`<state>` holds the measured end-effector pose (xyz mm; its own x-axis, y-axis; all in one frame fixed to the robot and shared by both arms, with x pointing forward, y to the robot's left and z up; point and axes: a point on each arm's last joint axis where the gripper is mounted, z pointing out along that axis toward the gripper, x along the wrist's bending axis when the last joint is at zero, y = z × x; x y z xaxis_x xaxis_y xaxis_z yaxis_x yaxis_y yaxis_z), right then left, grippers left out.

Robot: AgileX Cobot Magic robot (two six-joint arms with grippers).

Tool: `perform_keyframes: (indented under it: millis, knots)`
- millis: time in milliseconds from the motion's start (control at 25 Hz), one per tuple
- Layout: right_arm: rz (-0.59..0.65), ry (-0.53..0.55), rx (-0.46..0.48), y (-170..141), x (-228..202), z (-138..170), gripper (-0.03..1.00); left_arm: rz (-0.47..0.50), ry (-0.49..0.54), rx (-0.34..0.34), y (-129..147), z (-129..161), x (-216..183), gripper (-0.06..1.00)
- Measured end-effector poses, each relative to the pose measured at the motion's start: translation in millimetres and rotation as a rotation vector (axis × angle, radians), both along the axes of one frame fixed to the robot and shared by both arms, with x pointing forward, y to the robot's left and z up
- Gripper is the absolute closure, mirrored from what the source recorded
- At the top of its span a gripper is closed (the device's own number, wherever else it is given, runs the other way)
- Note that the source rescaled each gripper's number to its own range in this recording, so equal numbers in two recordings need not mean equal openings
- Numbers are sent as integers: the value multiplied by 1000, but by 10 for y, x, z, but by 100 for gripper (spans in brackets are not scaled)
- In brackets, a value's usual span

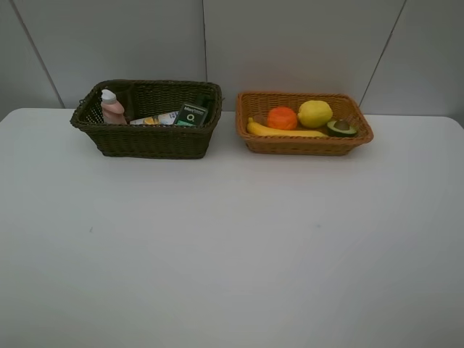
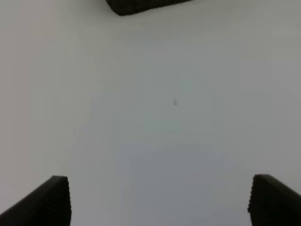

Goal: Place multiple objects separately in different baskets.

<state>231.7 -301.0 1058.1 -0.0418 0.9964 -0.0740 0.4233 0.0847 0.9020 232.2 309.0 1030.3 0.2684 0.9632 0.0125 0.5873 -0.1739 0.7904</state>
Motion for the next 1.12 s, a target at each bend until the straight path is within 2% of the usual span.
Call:
perform_keyframes:
  millis: [160,560,760,1120]
  knots:
    - [0,0,0,0,0,0,-2,66,-1,0,-4,0,-7,-5]
    - [0,0,0,0,0,0,-2,339,3,-58,-79,-4,-21,-5]
    - [0,0,0,0,0,0,-2,351,-63,-64,-76,-14,56,-5]
    - [0,0,0,0,0,0,-2,338,-74,-63,-82,-51,93,-5]
